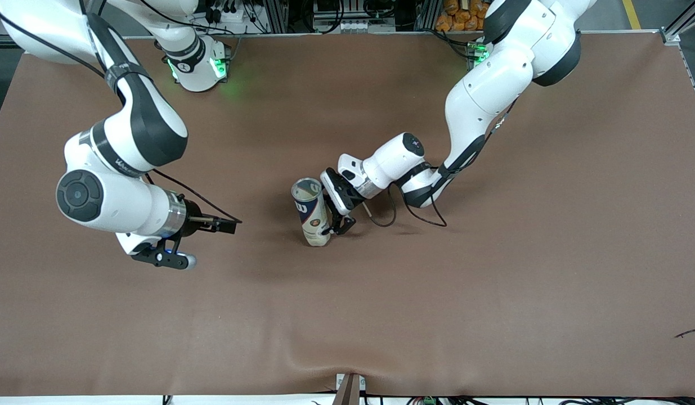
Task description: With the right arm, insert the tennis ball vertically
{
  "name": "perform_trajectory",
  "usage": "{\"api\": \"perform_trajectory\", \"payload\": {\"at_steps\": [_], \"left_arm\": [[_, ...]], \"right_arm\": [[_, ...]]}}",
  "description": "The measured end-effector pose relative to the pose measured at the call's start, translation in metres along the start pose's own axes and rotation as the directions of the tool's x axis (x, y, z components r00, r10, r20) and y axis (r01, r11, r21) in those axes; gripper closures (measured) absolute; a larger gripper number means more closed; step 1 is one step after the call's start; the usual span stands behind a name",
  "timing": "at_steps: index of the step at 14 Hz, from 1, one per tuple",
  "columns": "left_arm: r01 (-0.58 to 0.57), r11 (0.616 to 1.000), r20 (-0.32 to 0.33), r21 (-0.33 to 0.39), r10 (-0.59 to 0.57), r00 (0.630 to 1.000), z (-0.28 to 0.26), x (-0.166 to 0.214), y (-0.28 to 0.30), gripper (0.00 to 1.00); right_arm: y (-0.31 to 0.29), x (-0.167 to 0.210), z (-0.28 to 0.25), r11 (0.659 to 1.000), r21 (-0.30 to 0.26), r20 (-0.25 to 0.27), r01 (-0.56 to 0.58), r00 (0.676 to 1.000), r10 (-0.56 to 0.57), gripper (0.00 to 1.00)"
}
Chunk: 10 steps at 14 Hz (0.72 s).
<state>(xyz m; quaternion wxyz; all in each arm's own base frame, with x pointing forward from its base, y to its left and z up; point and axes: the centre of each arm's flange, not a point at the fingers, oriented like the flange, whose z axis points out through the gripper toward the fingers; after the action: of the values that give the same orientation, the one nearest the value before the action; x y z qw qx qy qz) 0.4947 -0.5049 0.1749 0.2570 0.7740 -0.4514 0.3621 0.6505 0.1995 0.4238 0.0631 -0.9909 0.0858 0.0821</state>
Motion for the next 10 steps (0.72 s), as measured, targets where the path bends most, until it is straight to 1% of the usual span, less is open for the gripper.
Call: {"api": "perform_trajectory", "payload": {"at_steps": [3,6,7,10], "left_arm": [[0.001,1.0,0.002,0.0,-0.001,1.0,0.0,-0.001,-0.001,0.0],[0.0,1.0,0.0,0.001,0.0,1.0,-0.001,0.0,-0.001,0.0],[0.0,1.0,0.0,0.001,0.0,1.0,-0.001,0.001,-0.001,0.0],[0.0,1.0,-0.001,0.003,0.0,1.0,-0.002,0.001,-0.002,0.0]], "right_arm": [[-0.007,-0.029,-0.012,0.998,-0.044,-0.016,0.053,0.998,-0.054,0.0],[-0.006,-0.054,-0.031,0.989,-0.091,-0.046,0.12,0.991,-0.124,0.0],[0.004,-0.054,-0.036,0.986,-0.106,-0.055,0.132,0.989,-0.138,0.0],[0.053,-0.036,-0.047,0.979,-0.144,-0.068,0.143,0.986,-0.154,0.0]]}}
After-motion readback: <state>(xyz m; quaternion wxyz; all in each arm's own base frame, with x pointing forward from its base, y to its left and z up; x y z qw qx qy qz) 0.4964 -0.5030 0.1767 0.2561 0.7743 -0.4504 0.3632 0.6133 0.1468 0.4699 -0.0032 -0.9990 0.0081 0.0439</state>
